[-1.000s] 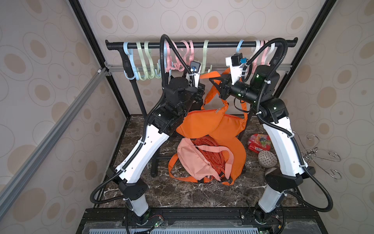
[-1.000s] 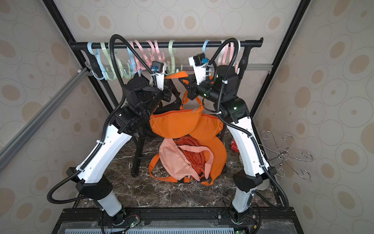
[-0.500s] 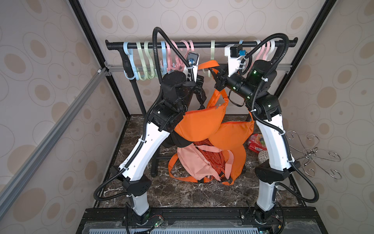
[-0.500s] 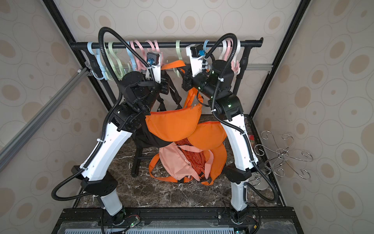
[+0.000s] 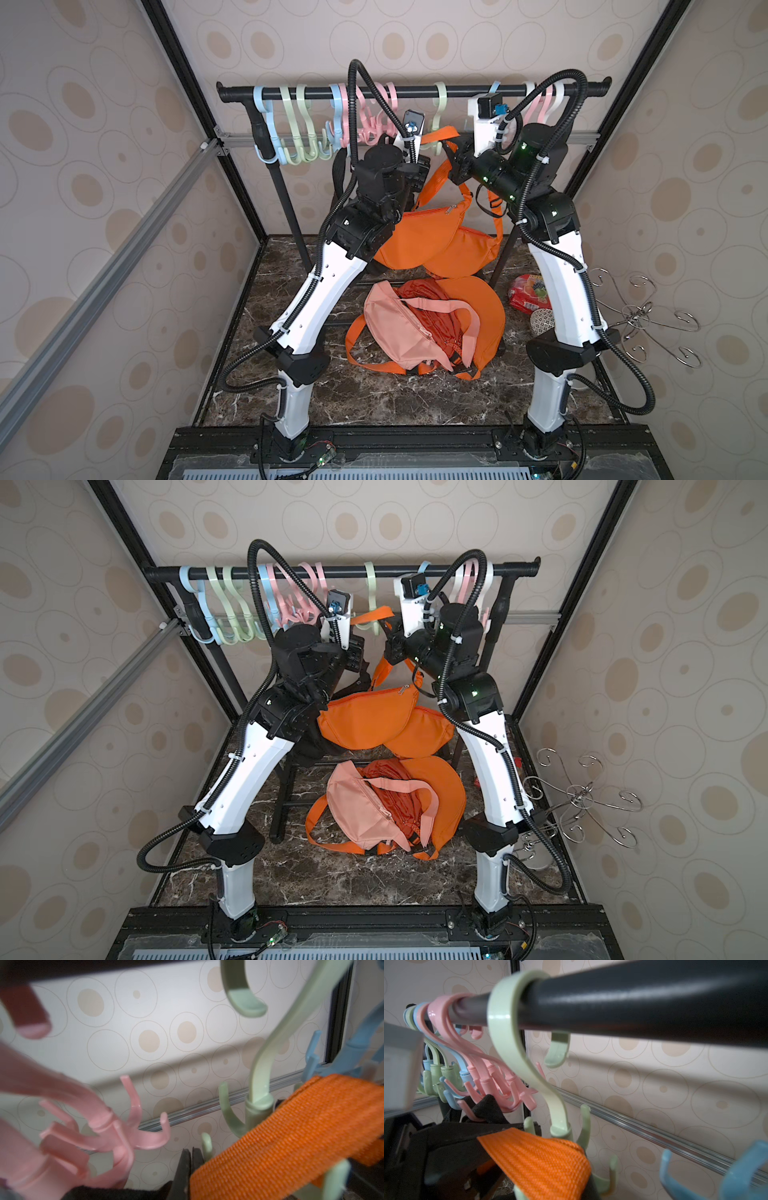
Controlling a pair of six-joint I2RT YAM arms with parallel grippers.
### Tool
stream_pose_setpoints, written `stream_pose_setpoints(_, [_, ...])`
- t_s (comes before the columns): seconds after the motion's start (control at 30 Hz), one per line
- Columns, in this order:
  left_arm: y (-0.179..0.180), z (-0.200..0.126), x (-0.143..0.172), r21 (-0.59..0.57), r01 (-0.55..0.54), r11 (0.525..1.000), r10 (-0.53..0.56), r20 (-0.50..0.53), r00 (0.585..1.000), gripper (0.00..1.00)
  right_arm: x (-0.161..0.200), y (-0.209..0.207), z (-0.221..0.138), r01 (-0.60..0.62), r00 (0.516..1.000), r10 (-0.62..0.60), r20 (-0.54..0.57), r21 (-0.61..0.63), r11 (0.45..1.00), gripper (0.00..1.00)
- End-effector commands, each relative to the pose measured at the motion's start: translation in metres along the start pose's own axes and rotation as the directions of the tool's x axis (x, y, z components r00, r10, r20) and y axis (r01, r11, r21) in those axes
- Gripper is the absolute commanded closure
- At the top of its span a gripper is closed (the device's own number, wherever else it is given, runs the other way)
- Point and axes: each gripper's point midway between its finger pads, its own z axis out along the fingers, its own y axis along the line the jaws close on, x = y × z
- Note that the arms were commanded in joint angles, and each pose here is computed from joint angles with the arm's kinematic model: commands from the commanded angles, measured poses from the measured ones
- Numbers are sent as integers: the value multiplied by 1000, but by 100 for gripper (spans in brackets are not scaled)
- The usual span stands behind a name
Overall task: Hang the bag on a hook
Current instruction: Hang the bag on the hook.
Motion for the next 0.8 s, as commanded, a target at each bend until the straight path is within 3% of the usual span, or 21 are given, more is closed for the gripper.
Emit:
stream_pose_setpoints(0.0, [56, -11, -20, -154, 18, 988, -14, 25, 1000, 100, -33, -30, -20, 2, 996, -12, 89, 109, 994, 100])
stream_pose_setpoints(0.37, [26, 11, 52, -52, -14, 999, 6, -161, 987, 100, 20, -21, -10, -42, 997, 44, -63, 34, 999, 100])
stream_pose_setpoints(0.5, [26, 7, 55, -42, 8, 999, -15, -158, 987, 100, 31, -15, -18, -48, 995, 49, -89, 18, 999, 100])
stream_pose_setpoints(0.53, [24, 5, 52, -28, 14, 999, -19, -150, 988, 99, 31, -14, -22, -51, 995, 52, -84, 17, 999, 96])
stream_pose_setpoints(0.63, [23, -4, 43, 5, 35, 999, -34, -131, 991, 45, 35, -11, -34, -54, 994, 56, -97, 17, 998, 67])
stream_pose_setpoints(0.7, [22, -14, 41, 20, 42, 999, -39, -126, 991, 28, 36, -7, -43, -53, 993, 55, -106, 19, 998, 52])
stream_pose_setpoints(0.77, [21, -24, 41, 32, 46, 998, -42, -118, 992, 22, 34, -4, -54, -45, 992, 48, -112, 29, 999, 36])
